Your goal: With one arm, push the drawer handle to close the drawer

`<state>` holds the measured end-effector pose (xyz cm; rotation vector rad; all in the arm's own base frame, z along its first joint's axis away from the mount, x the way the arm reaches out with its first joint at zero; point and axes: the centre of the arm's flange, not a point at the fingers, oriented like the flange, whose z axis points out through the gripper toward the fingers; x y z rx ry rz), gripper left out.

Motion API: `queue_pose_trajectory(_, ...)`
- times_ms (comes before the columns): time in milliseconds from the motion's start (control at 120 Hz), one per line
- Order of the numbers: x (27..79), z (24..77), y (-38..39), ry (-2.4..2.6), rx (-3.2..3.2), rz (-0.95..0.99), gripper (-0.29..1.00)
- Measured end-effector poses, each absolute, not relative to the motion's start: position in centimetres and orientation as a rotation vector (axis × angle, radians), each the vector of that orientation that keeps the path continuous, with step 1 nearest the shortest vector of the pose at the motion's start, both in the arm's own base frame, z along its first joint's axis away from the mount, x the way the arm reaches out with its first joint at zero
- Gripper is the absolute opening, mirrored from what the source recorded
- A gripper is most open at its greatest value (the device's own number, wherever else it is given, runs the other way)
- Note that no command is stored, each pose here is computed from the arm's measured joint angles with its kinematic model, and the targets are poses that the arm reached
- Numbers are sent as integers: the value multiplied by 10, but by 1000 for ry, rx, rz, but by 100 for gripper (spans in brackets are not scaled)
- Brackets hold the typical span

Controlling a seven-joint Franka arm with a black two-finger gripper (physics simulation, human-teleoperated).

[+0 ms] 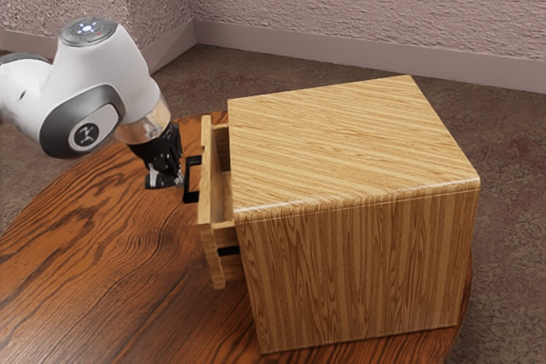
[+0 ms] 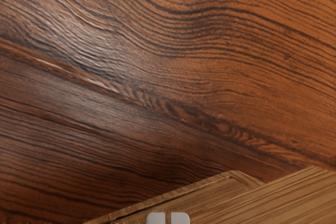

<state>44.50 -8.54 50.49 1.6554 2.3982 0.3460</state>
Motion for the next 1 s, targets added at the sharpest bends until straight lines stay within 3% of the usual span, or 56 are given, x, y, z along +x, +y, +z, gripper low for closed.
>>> queue_pose_trajectory(800,472,510,-124,2350,1704,341,-8)
queue_pose_trajectory(1000,451,525,-104,2374,1623,344,-8)
